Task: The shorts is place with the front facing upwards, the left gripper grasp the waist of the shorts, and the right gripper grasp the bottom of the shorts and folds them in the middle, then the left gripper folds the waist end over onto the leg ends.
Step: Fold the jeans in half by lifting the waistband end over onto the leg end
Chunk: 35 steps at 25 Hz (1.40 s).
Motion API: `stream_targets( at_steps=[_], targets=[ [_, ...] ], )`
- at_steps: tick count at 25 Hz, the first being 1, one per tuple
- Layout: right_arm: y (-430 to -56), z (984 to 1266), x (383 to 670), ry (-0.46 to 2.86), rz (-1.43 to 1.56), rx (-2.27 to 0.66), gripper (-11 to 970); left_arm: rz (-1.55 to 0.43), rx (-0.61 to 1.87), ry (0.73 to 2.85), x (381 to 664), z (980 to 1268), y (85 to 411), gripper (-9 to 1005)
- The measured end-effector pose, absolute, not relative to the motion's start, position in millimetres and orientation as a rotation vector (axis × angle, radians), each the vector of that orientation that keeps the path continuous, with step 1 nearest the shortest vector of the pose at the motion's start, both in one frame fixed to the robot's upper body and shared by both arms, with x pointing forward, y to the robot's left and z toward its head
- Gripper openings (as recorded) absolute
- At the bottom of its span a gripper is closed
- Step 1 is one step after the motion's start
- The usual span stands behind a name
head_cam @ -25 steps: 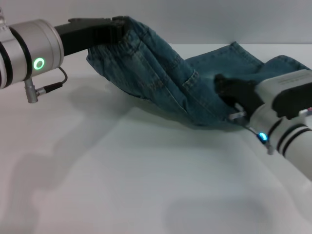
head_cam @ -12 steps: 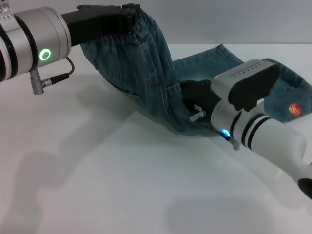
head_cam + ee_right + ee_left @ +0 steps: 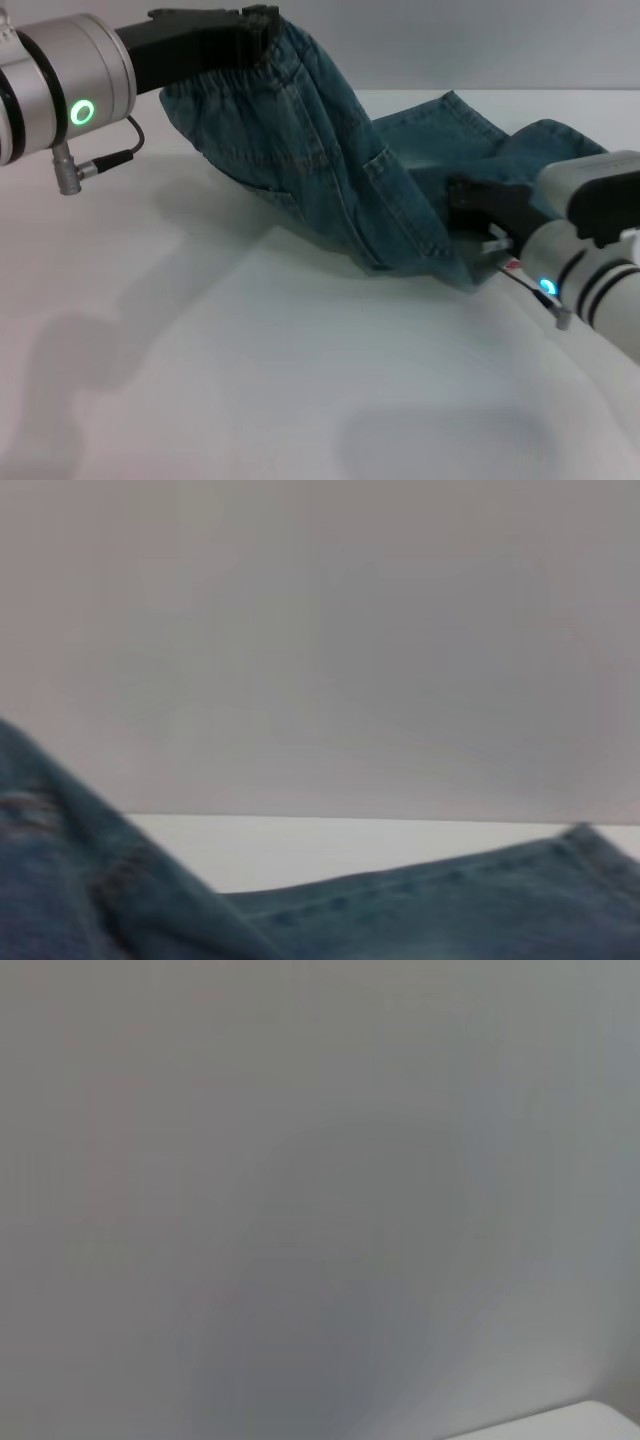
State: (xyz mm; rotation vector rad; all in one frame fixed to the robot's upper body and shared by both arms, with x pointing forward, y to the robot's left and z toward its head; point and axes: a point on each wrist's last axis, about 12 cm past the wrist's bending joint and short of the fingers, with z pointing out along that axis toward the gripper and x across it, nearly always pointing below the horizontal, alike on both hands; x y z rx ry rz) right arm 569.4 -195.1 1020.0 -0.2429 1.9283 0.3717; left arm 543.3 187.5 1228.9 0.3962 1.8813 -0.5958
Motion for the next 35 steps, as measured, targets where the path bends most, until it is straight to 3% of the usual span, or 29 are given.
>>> stream_targets(
  at_steps=[4,10,26,31,35],
  targets=[
    [-194,1018,568,1.936,0.369,-0.245,-3,-0.601,0.414,1.852,540,1237,184,50],
    [-164,1025,573,1.912,0.425,-0.364,-3,-0.613,0.439,1.814,536,1247,177,51],
    [-117,1040,579,1.901,0.56,-0.493,-3,-0.624,0.456,1.804,537,1248,171,51],
    [-135,1033,577,1.923,0.529,-0.43,-3,-0.624,0.455,1.803,539,1246,170,51],
    [-174,1026,583,1.943,0.423,-0.304,-2,-0.625,0.461,1.805,538,1245,169,51]
  ],
)
